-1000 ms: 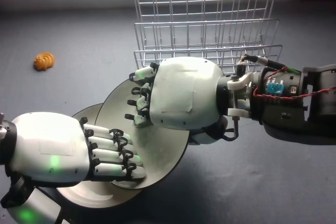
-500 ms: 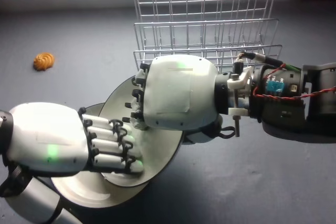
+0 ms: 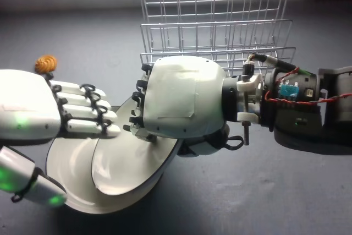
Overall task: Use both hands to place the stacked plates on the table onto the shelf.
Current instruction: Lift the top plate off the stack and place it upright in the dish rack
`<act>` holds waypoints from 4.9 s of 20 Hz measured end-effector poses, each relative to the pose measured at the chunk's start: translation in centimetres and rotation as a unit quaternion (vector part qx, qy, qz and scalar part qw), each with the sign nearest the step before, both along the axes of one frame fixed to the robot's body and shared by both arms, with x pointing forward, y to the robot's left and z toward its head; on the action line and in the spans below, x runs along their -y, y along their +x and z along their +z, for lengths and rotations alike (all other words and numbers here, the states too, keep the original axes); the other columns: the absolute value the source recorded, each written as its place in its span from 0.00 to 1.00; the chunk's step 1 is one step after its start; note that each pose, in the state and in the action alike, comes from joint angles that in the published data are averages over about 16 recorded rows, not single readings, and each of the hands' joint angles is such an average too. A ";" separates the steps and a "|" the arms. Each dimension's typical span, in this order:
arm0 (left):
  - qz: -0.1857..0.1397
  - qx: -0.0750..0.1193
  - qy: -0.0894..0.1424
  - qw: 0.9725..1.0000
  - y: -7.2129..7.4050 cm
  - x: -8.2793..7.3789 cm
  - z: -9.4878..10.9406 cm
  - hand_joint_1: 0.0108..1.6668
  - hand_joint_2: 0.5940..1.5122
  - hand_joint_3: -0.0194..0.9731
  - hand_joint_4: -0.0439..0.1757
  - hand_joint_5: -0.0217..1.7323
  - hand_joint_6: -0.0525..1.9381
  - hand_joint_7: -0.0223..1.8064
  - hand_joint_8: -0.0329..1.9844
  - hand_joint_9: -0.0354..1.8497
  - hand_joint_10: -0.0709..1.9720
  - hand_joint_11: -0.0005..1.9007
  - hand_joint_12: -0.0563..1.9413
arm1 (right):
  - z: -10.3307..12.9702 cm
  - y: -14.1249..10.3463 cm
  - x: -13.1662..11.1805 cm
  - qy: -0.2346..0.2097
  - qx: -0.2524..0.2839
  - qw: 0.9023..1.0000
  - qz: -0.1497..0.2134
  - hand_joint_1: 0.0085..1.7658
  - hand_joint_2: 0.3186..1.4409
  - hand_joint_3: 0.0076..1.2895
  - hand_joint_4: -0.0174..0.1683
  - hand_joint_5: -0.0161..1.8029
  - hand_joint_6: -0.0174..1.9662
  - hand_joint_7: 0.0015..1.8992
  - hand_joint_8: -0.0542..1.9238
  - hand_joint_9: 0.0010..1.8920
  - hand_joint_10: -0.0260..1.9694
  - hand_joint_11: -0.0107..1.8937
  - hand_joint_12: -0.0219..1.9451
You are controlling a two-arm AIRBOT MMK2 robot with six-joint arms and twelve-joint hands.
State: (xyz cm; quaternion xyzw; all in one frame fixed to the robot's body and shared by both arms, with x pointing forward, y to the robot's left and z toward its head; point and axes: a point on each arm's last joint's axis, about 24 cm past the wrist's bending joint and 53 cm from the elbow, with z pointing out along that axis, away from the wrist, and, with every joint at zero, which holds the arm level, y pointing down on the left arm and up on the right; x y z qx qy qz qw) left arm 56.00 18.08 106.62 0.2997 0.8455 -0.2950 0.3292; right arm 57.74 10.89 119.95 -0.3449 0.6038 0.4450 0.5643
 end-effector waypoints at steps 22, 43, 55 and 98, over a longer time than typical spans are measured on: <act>0.141 0.091 0.047 0.985 7.7 -10.8 4.7 0.01 0.57 0.02 0.22 0.03 0.03 0.03 0.02 0.03 0.04 0.01 0.02 | 11.4 -0.5 5.7 0.113 -0.030 0.992 -0.046 0.70 0.54 0.00 0.10 0.62 0.28 0.61 0.50 0.63 0.41 0.50 0.62; -0.161 0.023 0.010 0.987 -3.4 -4.0 1.8 0.01 0.57 0.02 0.22 0.02 0.03 0.02 0.02 0.03 0.04 0.01 0.02 | 17.5 9.2 14.7 0.263 -0.218 0.930 -0.134 0.71 0.54 0.00 0.10 0.62 0.28 0.59 0.53 0.60 0.48 0.48 0.64; -0.163 0.010 0.057 0.985 -4.5 -3.8 -2.1 0.01 0.58 0.02 0.22 0.02 0.03 0.03 0.02 0.03 0.04 0.01 0.02 | 16.5 12.6 16.7 0.272 -0.279 0.906 -0.163 0.72 0.57 0.00 0.06 0.58 0.39 0.59 0.49 0.60 0.43 0.46 0.66; 0.141 -0.121 0.083 0.979 -3.0 -7.6 -7.1 0.00 0.58 0.02 0.17 0.01 0.01 0.02 0.01 0.01 0.02 0.01 0.04 | 6.0 19.0 18.0 0.259 -0.394 0.845 -0.251 0.62 0.72 0.00 0.07 0.44 0.40 0.46 0.52 0.42 0.53 0.32 0.79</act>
